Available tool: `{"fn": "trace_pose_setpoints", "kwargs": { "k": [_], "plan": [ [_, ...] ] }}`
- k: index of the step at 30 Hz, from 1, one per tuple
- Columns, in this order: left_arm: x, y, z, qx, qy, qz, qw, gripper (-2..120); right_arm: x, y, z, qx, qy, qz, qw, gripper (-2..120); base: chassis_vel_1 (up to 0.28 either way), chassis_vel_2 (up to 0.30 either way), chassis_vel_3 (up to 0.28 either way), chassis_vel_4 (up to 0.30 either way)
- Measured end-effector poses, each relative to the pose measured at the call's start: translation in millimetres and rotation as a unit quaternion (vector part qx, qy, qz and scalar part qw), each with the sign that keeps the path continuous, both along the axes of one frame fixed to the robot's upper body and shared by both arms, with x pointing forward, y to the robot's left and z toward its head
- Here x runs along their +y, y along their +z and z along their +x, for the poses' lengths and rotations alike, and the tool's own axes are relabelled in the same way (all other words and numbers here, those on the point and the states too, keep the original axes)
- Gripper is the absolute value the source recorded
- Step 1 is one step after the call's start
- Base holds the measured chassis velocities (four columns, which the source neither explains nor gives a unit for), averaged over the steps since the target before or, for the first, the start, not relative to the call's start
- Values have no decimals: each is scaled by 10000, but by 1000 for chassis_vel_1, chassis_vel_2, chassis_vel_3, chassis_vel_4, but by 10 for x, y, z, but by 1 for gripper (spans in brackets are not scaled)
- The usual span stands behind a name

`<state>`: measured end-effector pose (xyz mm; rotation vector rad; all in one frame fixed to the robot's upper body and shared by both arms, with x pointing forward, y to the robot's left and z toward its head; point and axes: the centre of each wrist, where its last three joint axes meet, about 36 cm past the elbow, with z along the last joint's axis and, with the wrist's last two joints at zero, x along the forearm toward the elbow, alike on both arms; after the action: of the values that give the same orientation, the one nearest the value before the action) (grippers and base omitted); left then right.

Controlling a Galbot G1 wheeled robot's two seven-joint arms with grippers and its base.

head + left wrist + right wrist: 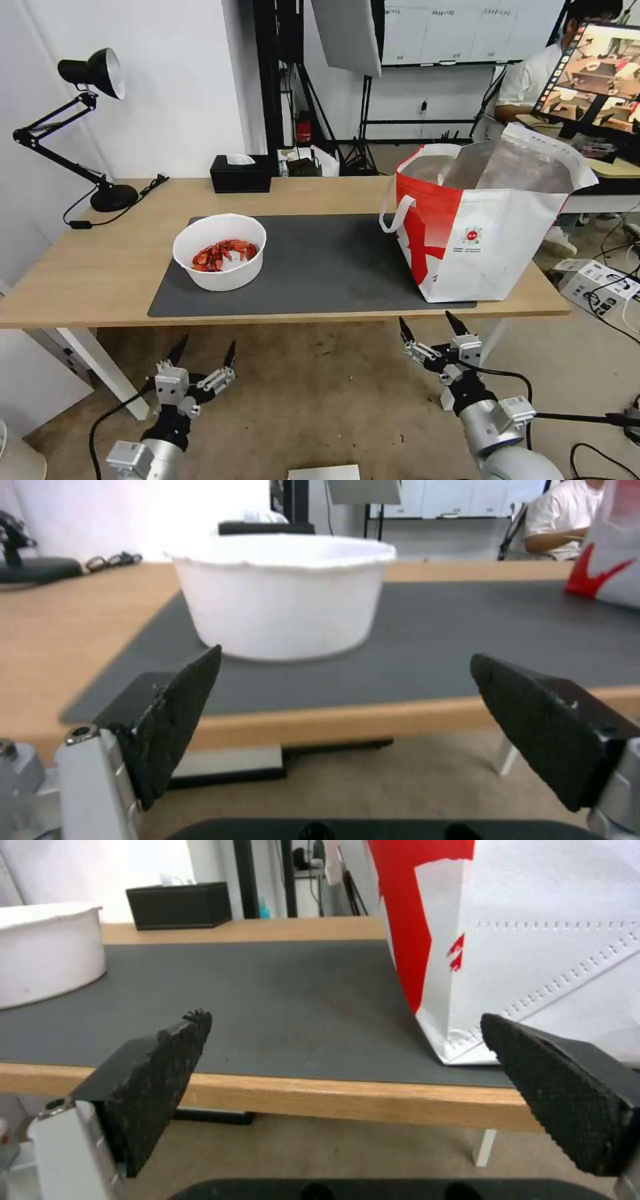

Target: Pick up the trash from the table and place it into the takeout bag.

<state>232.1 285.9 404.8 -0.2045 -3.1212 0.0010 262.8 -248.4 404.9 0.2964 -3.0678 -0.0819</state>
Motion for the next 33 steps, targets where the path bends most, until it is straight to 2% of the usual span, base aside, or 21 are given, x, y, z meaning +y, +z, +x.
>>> {"fn": "trace_pose_setpoints", "kwargs": {
  "k": [3, 6, 8, 9, 10, 11, 13, 14, 16, 17, 22, 26, 29, 30, 32, 33],
  "plan": [
    [98, 92, 101, -58, -11, 42, 10000, 100, 0, 0, 1, 0, -1, 0, 10000, 100, 0, 0, 0, 0],
    [331, 357, 414, -229, -109, 190, 9995, 100, 0, 1, 1, 1, -1, 1, 10000, 100, 0, 0, 0, 0],
    [338, 366, 424, -234, -114, 196, 9995, 100, 0, 1, 1, 2, -1, 1, 10000, 100, 0, 0, 0, 0],
    [459, 557, 679, -357, -172, 284, 9988, 100, 0, 1, 2, 2, 0, 2, 10000, 100, 0, 0, 0, 0],
    [513, 655, 813, -413, -199, 327, 9984, 100, 0, 2, 2, 1, 0, 2, 10000, 100, 0, 0, 0, 0],
    [513, 655, 813, -413, -199, 327, 9984, 100, 0, 2, 2, 1, 0, 2, 10000, 100, 0, 0, 0, 0],
    [599, 828, 1096, -468, -247, 365, 9979, 100, -1, 2, 2, 1, 0, 3, 10000, 100, 0, 0, 0, 0],
    [599, 828, 1096, -468, -247, 365, 9979, 100, -1, 2, 2, 1, 0, 3, 10000, 100, 0, 0, 0, 0],
    [697, 954, 1351, -463, -270, 415, 9977, 100, -1, 3, 3, 0, 1, 4, 10000, 100, 0, 0, 0, 0],
    [697, 954, 1351, -463, -270, 415, 9977, 100, -1, 3, 3, 0, 1, 4, 10000, 100, 0, 0, 0, 0],
    [1007, 1013, 1575, -137, -331, 676, 9971, 100, -1, 4, 4, -2, 1, 5, 10000, 100, 0, 0, 0, 0],
    [1127, 1009, 1682, 94, -315, 625, 9975, 100, 0, 5, 4, -2, 2, 6, 10000, 100, 0, 0, 0, 0],
    [1200, 1072, 1893, 616, -402, 228, 9970, 100, 0, 6, 4, -3, 2, 7, 10000, 100, 0, 0, 0, 0],
    [1200, 1072, 1893, 616, -402, 228, 9970, 100, 0, 6, 4, -3, 2, 7, 10000, 100, 0, 0, 0, 0],
    [1236, 1141, 2016, 978, -498, -149, 9939, 100, 0, 6, 4, -3, 3, 7, 10000, 100, 0, 0, 0, 0],
    [1236, 1141, 2016, 978, -498, -149, 9939, 100, 0, 6, 4, -3, 3, 7, 10000, 100, 0, 0, 0, 0]
  ]
}}
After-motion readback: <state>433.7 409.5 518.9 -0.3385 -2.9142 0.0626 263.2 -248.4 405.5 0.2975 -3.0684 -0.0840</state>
